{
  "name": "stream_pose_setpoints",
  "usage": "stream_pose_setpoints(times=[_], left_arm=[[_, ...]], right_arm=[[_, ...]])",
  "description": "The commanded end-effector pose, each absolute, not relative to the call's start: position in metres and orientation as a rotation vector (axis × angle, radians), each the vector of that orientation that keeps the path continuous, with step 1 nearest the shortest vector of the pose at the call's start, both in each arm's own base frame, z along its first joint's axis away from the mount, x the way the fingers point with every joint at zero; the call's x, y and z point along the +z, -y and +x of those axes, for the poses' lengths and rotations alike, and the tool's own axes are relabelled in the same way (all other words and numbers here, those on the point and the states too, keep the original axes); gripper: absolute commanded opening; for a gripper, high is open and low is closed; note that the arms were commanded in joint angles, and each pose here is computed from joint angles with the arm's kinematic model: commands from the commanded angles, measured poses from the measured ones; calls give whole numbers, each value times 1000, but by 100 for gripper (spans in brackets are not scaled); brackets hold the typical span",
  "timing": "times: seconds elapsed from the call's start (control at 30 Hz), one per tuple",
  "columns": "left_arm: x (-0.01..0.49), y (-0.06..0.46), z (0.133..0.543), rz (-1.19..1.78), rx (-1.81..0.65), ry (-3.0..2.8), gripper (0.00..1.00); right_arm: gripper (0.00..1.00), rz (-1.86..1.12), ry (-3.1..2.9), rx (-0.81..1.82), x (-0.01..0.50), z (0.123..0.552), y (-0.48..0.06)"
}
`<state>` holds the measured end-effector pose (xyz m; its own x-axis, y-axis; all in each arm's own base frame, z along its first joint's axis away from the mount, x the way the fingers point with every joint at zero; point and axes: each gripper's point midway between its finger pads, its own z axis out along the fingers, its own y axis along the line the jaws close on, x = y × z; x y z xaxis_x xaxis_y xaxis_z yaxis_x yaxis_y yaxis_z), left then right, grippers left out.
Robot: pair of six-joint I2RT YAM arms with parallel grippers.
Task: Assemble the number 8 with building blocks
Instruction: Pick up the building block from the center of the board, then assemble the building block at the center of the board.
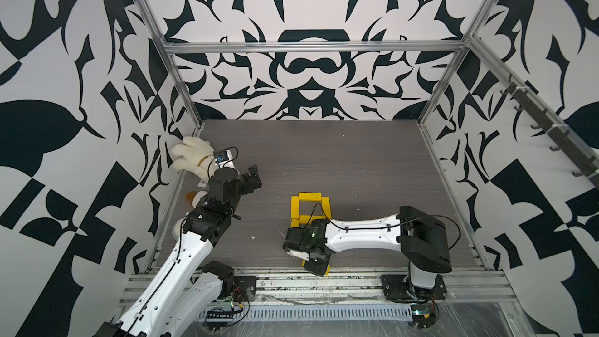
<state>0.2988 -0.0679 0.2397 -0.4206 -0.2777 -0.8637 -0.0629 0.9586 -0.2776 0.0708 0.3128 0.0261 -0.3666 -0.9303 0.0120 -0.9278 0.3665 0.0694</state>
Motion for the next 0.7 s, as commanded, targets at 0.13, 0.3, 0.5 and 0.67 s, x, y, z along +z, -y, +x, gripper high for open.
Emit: stream_pose_setpoints(times=[0.13,0.3,0.5,0.67], left_arm=[[240,66,304,-240,-213,-2002,100],[238,66,307,-240,-203,-2011,99],[236,66,309,-237,-187,-2023,100],[235,65,311,-240,-175,-2026,99]], right_arm=[[0,1967,2518,-80,58,95,-323],[0,2088,2458,-4,53,106,-324],[0,2189,2380,16,46,111,-326],[0,2175,2371,11,41,121,-326]])
